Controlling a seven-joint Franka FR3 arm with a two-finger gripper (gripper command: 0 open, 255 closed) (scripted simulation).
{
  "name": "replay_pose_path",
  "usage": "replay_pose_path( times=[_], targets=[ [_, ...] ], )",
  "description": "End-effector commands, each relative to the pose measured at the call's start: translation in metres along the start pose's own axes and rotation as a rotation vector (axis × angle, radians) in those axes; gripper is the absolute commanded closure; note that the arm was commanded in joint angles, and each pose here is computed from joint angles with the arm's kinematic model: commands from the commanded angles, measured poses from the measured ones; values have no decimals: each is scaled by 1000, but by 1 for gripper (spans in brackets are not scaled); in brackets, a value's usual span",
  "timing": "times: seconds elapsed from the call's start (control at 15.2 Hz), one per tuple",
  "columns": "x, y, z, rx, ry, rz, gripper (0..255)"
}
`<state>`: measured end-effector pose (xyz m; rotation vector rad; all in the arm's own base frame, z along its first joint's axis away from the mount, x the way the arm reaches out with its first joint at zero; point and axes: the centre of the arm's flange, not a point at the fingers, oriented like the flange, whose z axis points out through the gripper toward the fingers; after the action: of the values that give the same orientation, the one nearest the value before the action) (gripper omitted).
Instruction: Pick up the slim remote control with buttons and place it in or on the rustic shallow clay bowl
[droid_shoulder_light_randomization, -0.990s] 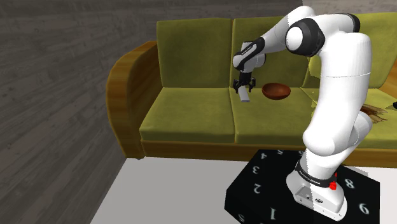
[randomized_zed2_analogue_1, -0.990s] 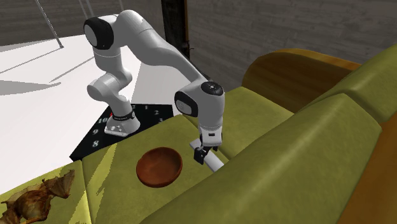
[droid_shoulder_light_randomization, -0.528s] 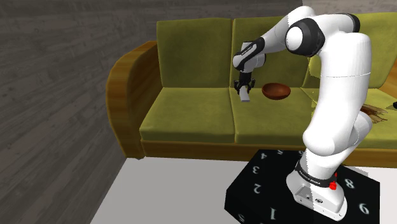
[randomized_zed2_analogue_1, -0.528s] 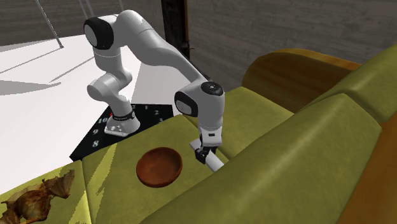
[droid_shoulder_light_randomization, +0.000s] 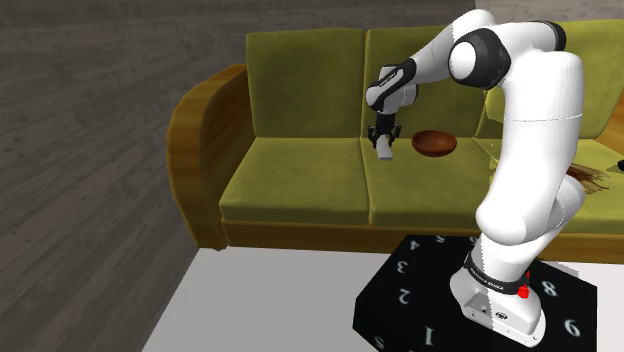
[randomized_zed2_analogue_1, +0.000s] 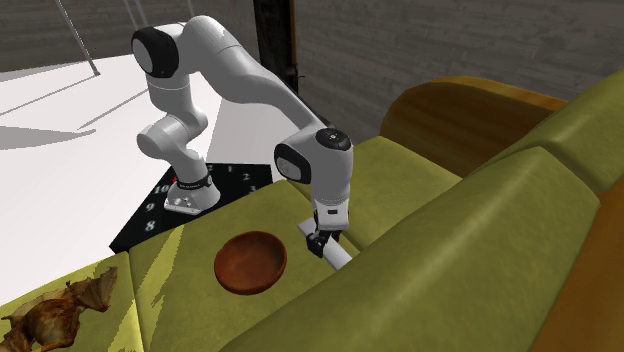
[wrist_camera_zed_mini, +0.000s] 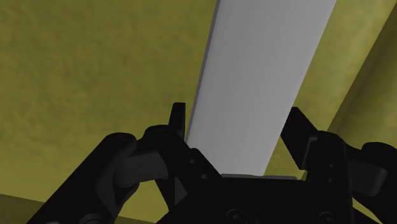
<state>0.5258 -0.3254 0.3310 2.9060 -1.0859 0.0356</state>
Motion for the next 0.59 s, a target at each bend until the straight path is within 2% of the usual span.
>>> replay_pose_path(
  times=[0.0, 0.53],
  targets=[
    [0, 0, -5, 0, -1, -1, 255],
    [2, 1, -47, 0, -1, -1, 255]
  ],
)
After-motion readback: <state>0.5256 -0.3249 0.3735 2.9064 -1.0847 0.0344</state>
